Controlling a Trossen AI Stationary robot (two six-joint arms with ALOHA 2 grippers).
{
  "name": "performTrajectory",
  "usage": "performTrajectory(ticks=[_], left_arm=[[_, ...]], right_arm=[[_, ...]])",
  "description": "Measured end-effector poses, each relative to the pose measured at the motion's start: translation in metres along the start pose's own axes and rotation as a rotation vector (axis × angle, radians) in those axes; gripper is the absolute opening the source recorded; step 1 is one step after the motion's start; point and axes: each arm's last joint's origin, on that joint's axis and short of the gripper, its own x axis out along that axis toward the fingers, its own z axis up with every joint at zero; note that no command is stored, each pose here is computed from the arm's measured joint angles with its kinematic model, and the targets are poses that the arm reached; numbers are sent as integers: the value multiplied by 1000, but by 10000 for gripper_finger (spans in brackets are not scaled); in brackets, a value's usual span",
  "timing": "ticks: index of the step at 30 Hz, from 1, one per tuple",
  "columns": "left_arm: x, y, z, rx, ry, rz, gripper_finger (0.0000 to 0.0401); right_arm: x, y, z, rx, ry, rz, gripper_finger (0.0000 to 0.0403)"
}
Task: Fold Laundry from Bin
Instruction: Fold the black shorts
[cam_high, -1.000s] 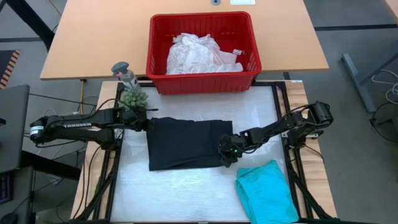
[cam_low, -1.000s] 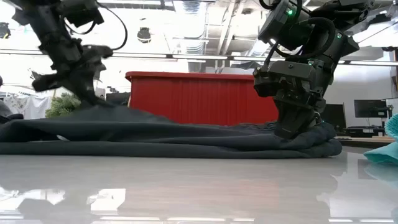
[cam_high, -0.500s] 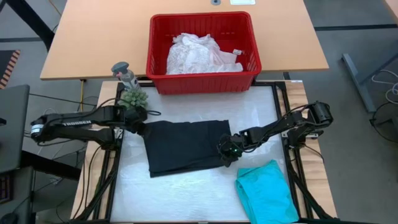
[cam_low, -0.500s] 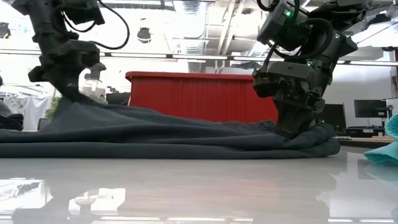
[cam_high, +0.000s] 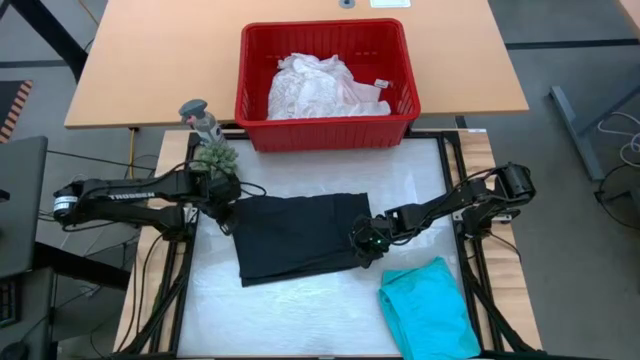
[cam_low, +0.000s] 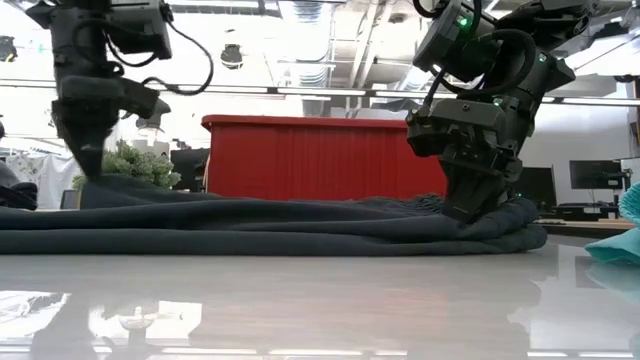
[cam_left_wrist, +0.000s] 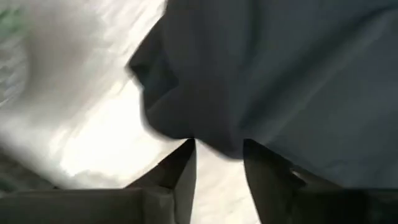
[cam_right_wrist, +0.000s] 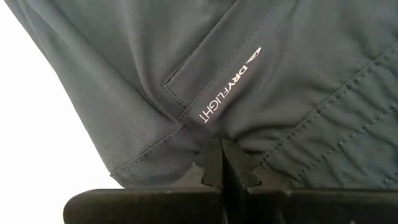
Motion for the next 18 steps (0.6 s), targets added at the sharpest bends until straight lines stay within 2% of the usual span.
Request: performTrajectory(ticks=[4, 8, 10, 15, 18], left_arm=[[-1, 9, -13, -112, 100, 153, 157], [-16, 6, -6, -231, 14, 99, 153], [-27, 0, 1, -263, -79, 23, 143], [-58, -23, 19, -272, -413, -315, 116], [-61, -41, 20, -236, -500, -432, 97]], right_arm=[[0, 0, 0, 0, 0, 0, 17], [0, 0, 0, 1, 0, 0, 17], [0, 0, 0, 0, -1, 0, 17], [0, 0, 0, 2, -1, -1, 17], [0, -2, 1, 12, -2, -3, 17]])
